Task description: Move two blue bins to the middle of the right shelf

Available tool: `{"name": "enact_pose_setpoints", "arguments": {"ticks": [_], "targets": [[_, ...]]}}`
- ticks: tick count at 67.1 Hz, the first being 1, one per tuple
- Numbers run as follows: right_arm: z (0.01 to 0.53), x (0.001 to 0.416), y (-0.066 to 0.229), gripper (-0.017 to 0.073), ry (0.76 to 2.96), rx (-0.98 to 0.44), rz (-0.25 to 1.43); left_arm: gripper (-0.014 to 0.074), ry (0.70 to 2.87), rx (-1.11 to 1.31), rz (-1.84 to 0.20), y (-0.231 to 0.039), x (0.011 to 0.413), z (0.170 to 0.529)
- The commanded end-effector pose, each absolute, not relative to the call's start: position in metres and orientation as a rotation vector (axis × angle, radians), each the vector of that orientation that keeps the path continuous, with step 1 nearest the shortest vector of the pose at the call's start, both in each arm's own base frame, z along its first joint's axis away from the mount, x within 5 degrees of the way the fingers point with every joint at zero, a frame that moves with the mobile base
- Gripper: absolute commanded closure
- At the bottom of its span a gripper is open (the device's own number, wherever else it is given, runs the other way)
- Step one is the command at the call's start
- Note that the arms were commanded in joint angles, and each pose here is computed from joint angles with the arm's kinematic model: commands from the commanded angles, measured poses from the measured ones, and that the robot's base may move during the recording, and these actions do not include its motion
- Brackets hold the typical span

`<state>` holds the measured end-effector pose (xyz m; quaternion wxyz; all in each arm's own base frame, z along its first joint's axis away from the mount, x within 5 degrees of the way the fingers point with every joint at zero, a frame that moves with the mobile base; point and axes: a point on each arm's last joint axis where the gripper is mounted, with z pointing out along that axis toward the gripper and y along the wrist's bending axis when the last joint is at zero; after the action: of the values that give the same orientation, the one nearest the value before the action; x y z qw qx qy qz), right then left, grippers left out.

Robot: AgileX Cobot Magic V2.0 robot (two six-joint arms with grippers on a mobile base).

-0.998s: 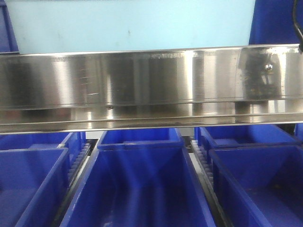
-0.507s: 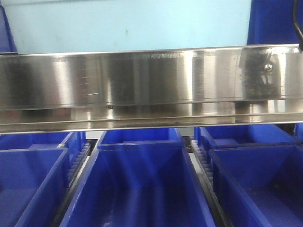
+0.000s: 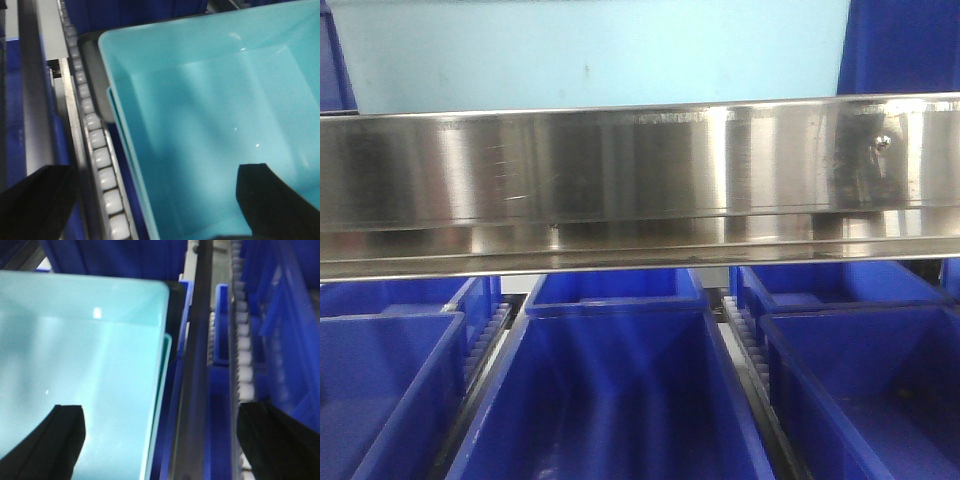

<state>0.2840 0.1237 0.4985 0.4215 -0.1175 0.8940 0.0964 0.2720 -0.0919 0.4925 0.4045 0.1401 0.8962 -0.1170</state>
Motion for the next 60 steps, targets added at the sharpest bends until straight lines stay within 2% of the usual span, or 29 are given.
{"name": "enact_pose_setpoints", "arguments": {"ticks": [1,7,25,43,60], "targets": [[0.487,0.287,0.125,0.0065,2.278,-0.291,0.239,0.0069,2.309,0.325,-0.267,-0.085,0.272,0.479],[0.466,0.292,0.127,0.0065,2.348,-0.303,0.218,0.0069,2.382,0.329,-0.268,-0.087,0.276,0.459],[0.415,0.308,0.136,0.0065,2.434,-0.28,0.223,0.0069,2.346,0.265,-0.441,-0.102,0.293,0.42],[0.382,0.326,0.15,0.0065,2.529,-0.278,0.284,0.0069,2.469,0.28,-0.431,-0.109,0.311,0.383],[0.359,0.337,0.155,0.0085,2.615,-0.286,0.259,0.0091,2.57,0.312,-0.424,-0.118,0.32,0.361]]}}
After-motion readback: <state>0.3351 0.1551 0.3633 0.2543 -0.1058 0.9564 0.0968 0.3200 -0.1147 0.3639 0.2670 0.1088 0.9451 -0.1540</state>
